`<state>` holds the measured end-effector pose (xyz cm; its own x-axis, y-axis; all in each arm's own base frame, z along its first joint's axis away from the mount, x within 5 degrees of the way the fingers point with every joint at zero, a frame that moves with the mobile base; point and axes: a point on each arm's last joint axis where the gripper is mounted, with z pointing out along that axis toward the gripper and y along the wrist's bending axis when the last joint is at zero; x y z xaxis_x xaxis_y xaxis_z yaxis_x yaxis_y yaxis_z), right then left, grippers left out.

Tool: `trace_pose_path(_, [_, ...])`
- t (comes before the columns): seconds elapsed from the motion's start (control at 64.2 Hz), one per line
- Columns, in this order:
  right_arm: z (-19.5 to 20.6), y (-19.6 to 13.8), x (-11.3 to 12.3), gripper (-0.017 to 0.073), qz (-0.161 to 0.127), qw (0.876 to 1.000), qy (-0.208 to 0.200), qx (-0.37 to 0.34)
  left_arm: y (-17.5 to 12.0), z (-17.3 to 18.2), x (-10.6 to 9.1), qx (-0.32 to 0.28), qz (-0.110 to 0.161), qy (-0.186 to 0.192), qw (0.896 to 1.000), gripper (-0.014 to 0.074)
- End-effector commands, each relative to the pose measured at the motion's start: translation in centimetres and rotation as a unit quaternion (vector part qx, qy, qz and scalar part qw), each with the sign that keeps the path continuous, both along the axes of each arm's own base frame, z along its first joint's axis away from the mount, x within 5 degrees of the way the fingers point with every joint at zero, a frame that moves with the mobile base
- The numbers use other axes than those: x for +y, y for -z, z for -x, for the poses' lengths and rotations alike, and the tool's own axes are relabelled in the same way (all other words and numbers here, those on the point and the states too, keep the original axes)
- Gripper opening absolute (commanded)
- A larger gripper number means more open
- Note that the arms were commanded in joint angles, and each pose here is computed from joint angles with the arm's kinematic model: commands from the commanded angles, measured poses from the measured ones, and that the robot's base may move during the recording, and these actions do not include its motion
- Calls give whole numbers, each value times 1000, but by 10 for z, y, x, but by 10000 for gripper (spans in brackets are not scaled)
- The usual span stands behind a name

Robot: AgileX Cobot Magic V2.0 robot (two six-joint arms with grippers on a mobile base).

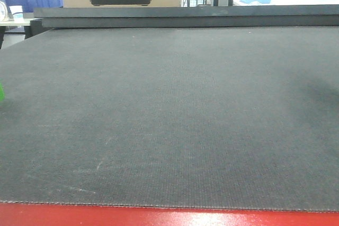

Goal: Grab block from conveyor and place in blue bin
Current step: 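Lower the left gripper onto the green block and close it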

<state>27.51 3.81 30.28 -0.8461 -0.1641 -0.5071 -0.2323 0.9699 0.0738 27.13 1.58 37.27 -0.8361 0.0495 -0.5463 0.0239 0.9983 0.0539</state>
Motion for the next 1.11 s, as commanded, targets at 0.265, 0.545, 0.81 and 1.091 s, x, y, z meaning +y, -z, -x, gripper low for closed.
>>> trace_pose_path(0.265, [21, -24, 34, -154, -35, 996, -58, -49, 75, -70, -2, 89, -3, 22, 996, 580])
trace_pose_path(0.545, [22, -24, 35, -154, -36, 996, -60, -50, 132, -99, -1, 143, 1, 22, 989, 580])
trace_pose_path(0.81, [21, -25, 35, -154, -36, 996, -60, -53, 160, -105, 0, 187, 3, 23, 982, 519])
trace_pose_path(1.091, [18, -27, 35, -154, -38, 995, -56, -71, 148, -102, 0, 172, 3, 22, 985, -112])
